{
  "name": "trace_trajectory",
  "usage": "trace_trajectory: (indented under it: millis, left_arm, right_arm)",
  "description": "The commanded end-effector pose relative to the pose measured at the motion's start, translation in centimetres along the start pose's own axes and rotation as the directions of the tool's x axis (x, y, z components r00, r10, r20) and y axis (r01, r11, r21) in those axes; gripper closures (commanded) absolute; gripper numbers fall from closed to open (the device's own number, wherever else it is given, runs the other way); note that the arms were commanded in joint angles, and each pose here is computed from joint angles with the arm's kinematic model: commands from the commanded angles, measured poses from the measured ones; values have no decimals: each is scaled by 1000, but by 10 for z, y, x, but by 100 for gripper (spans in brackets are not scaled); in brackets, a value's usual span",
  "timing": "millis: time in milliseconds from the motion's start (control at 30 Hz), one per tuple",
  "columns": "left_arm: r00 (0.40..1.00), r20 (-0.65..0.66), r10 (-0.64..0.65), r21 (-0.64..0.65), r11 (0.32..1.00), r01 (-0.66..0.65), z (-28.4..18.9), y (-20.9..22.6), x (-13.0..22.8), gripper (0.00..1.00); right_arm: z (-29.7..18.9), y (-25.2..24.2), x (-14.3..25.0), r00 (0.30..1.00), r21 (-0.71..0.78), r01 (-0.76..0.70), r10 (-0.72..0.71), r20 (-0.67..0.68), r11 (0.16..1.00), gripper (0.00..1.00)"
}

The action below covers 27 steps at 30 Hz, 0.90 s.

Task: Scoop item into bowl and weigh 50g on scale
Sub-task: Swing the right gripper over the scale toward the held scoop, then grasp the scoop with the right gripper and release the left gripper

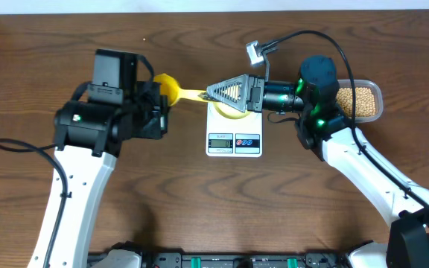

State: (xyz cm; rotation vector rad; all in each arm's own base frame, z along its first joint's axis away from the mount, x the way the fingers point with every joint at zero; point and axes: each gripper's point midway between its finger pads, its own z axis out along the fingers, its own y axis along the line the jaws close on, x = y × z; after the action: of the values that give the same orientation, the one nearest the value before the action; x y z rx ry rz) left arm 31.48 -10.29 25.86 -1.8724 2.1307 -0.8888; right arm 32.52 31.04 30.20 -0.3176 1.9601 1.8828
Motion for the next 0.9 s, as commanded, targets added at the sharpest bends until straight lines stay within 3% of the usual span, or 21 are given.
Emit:
trace_trajectory:
  millis: [0, 233, 500, 667, 867]
  left_arm:
    - [1000, -28, 4, 6, 1000, -4, 0, -3, 13, 93]
    - [998, -47, 36, 9, 999, -36, 4, -4, 24, 93]
    - [999, -26, 38, 1, 999, -38, 8, -3, 22, 93]
    - [999, -28, 29, 12, 1000, -28, 8, -6, 23, 93]
    - [999, -31, -30, 19, 999, 31, 8, -8, 24, 92]
  right_arm:
    - [1, 4, -6, 1000, 1, -8, 8, 22, 1000, 1]
    - [4, 5, -5, 1000, 2, -9, 9, 25, 1000, 15]
    - [8, 7, 0, 1000, -4, -8, 8, 12, 1000, 21]
    - [9, 6, 1, 1000, 0, -7, 7, 8, 1000, 31]
    - [13, 8, 6, 1000, -7, 0, 0, -5, 1000, 32]
